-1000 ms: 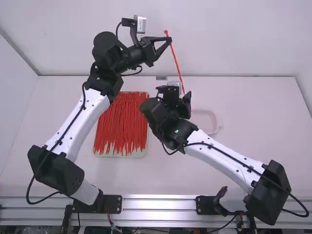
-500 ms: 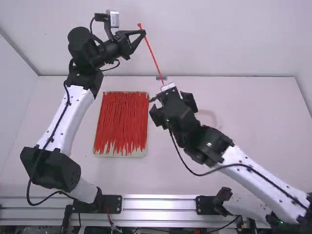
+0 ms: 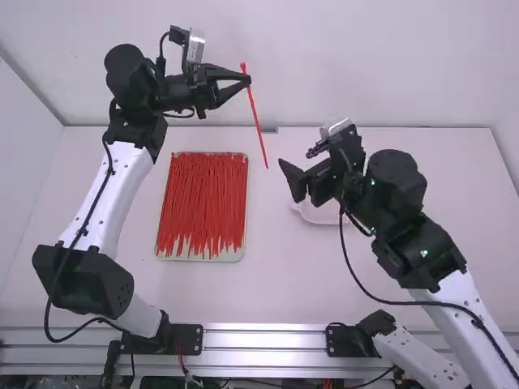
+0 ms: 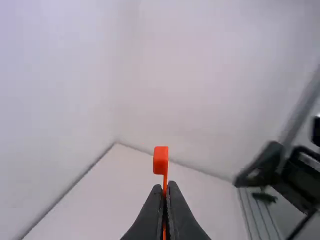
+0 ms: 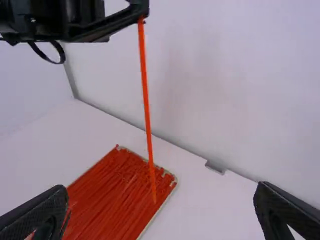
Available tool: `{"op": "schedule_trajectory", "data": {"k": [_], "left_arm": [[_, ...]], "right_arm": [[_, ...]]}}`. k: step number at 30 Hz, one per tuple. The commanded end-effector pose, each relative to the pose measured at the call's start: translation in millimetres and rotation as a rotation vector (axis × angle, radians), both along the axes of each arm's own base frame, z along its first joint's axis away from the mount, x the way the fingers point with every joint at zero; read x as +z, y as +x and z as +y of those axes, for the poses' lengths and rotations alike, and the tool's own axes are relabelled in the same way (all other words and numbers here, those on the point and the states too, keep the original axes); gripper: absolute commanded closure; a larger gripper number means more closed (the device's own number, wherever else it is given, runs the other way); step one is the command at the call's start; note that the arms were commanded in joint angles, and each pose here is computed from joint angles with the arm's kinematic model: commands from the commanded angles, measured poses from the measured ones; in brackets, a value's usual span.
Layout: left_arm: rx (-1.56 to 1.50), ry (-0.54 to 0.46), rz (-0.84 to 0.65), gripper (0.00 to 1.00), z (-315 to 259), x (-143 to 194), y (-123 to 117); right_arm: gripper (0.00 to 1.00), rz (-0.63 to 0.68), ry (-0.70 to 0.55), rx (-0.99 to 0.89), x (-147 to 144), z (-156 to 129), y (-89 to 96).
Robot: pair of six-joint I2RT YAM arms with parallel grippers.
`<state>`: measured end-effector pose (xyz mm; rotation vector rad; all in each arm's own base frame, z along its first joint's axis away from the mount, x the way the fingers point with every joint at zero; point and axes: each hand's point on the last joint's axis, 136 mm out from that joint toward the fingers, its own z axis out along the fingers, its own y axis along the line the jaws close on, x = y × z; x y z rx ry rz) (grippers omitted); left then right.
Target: Fasten the cable tie
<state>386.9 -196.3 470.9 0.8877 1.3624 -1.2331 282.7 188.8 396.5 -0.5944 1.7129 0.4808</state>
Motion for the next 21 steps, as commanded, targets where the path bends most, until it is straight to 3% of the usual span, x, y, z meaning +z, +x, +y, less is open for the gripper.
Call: {"op": "schedule_trajectory", "data": {"k": [1,7,14,21], "left_arm": [[-0.112,0.031,-0.023,0.98,-3.9,-4.1,-19.9],[-0.139,0.037,-0.041,0.98,-5.0,-3.6,-24.9],[-0.238,0.054,-0.099,0.98,-15.5,-0.5,-45.3],[-0.247,0.05,-0.091,0.98,-22.4,-0.5,-47.5]], "right_arm": [[0.01,0.001,0.04,0.201,6.4,16.4,-7.6],[0.01,-0.034,0.066,0.434,3.4,21.8,0.7],[0.01,-0.04,0.197,0.698,6.7,22.6,16.3],[0.05,-0.012,0.271,0.838,5.6,31.8,28.4]]}}
